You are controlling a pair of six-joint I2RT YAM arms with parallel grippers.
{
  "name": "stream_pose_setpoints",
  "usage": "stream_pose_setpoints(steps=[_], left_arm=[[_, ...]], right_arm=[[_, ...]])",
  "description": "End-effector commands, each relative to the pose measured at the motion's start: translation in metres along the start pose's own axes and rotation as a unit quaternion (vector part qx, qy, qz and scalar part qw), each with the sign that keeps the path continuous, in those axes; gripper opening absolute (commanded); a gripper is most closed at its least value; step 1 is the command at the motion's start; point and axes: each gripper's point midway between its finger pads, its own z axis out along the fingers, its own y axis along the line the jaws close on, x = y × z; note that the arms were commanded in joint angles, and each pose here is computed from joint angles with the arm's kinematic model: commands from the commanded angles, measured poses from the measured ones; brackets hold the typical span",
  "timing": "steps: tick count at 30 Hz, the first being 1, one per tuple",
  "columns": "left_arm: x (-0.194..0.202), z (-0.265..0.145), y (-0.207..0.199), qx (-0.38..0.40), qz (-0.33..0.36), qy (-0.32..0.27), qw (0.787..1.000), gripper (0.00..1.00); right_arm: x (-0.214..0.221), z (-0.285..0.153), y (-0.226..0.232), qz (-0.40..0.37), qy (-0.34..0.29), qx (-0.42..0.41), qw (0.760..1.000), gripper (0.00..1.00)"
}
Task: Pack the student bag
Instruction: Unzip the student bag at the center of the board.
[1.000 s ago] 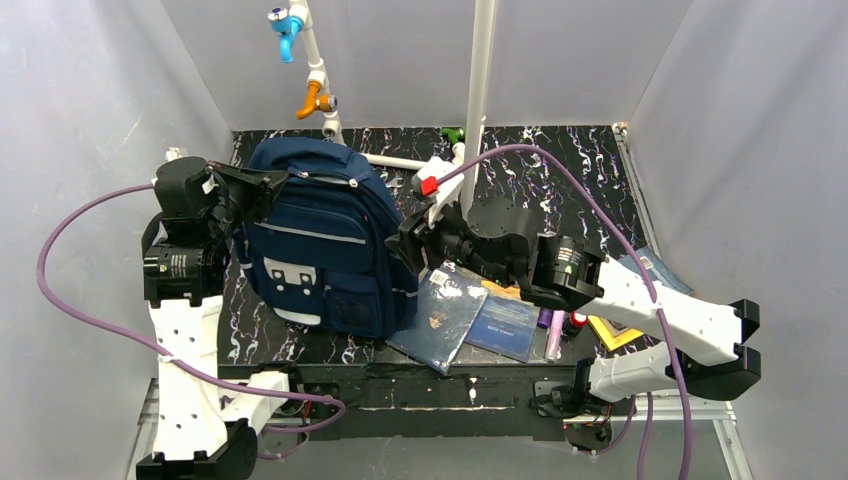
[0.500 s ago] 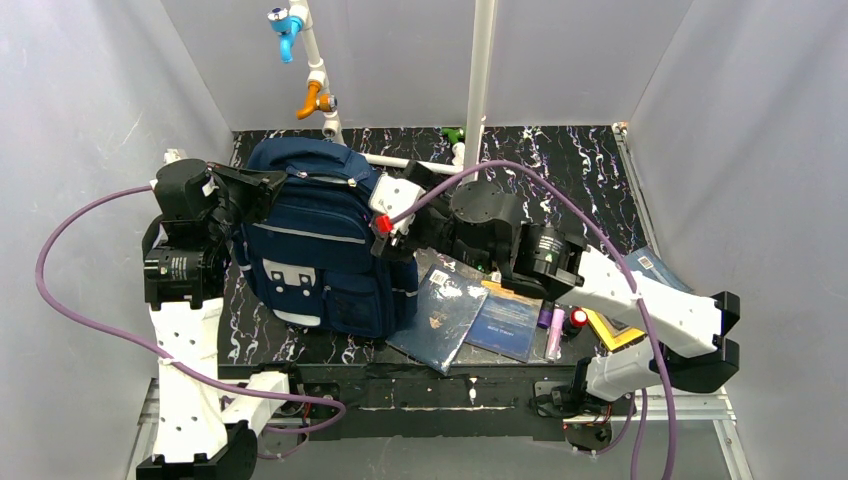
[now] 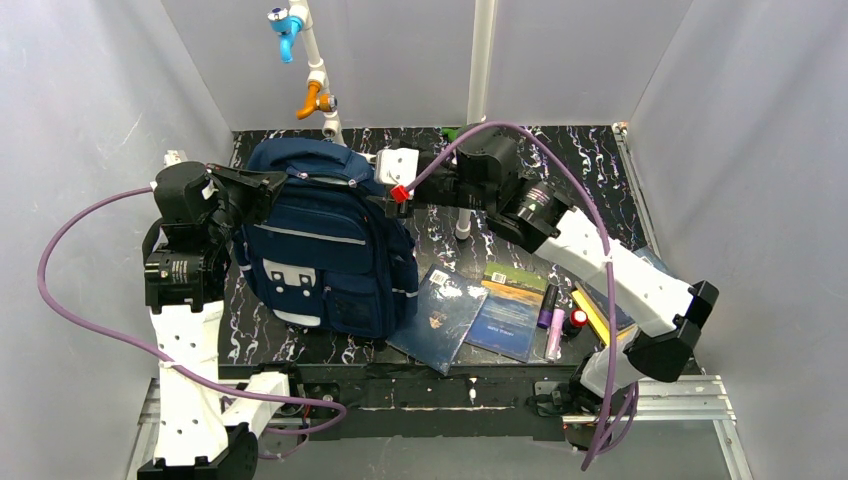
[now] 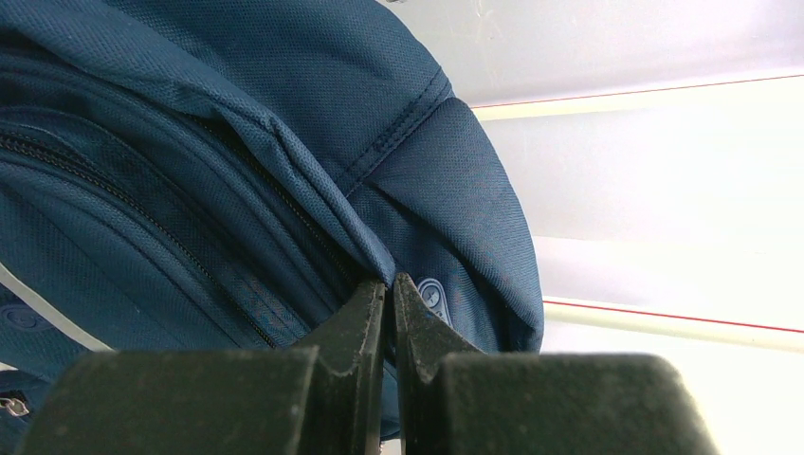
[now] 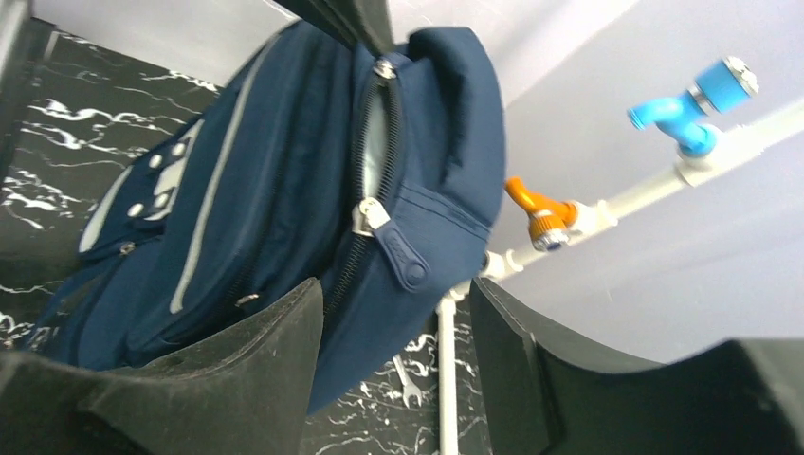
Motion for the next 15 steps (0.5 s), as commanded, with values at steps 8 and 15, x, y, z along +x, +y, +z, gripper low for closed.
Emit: stream_pose_setpoints(steps=[8,15], left_arm=[[0.003,-0.004,-0.005,0.015,0.004,0.007,1.000,0.00],[0.002,-0.004,-0.006,0.016,0.004,0.007,1.000,0.00]], right_arm=[[-0.036,0.014,-0.003,-0.006,-0.082,-0.020,0.996,0.68],[-0.033,0.021,-0.008,-0.005,-0.077,-0.022,0.997,0.66]])
